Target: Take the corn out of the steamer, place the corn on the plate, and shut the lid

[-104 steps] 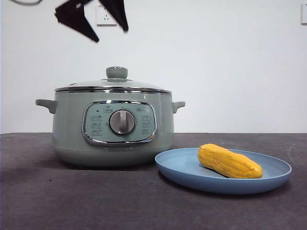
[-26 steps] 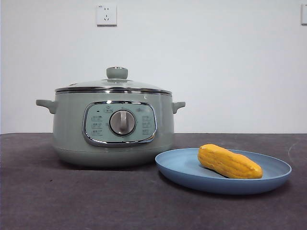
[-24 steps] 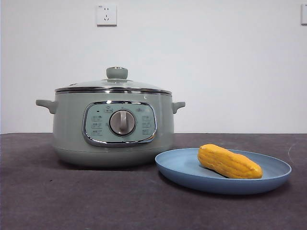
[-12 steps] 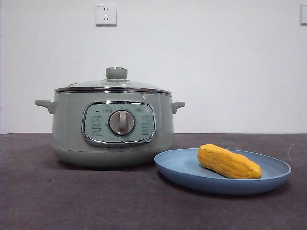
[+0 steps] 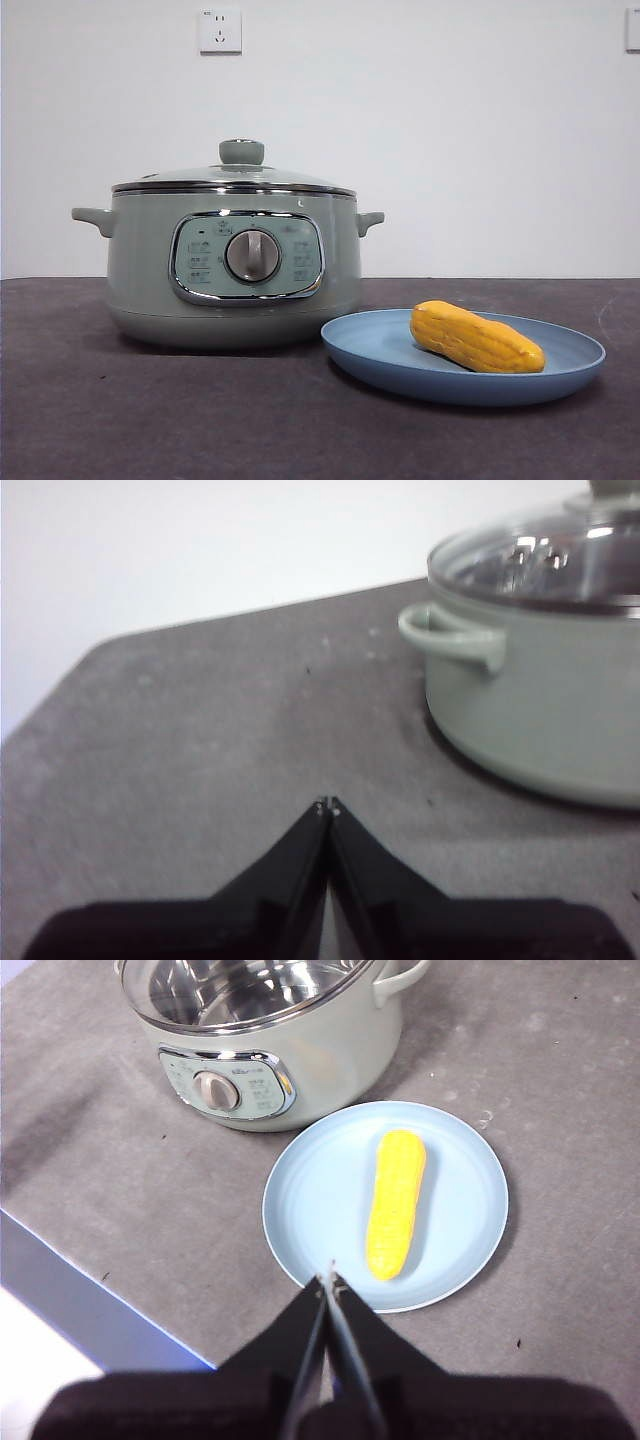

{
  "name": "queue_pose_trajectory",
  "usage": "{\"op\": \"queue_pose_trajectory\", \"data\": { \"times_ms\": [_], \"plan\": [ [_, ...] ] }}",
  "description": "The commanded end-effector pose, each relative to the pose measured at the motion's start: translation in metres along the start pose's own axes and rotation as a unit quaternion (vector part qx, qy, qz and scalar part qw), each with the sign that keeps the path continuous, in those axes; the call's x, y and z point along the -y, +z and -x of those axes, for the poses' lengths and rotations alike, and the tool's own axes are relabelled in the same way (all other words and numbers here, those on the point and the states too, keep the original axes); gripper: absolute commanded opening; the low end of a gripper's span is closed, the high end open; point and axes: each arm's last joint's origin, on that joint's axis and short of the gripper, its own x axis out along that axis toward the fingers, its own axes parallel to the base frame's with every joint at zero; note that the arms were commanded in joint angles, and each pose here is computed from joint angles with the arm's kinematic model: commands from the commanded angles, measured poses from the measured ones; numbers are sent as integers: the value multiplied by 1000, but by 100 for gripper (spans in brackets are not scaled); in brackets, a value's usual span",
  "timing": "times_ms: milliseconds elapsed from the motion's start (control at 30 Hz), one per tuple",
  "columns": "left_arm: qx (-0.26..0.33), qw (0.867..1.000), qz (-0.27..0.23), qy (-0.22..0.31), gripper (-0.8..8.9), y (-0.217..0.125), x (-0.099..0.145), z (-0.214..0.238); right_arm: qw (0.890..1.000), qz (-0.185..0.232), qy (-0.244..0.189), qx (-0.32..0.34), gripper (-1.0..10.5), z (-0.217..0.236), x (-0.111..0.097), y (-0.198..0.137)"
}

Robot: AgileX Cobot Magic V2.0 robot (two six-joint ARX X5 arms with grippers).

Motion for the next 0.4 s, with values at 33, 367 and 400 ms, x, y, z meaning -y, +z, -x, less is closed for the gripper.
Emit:
{"op": "queue_pose_trajectory", "data": {
  "times_ms": [33,367,400],
  "plan": [
    [-3,1000,29,2,-3,-10,1,-1,1000,2,-1,-1,1,-2,0,-1],
    [-7,999,36,1,-3,-11,1,0,1000,2,-1,-1,1,-2,0,-1],
    [-7,999,36,2,-3,-11,1,0,1000,2,-1,-1,1,-2,0,-1]
  ]
}}
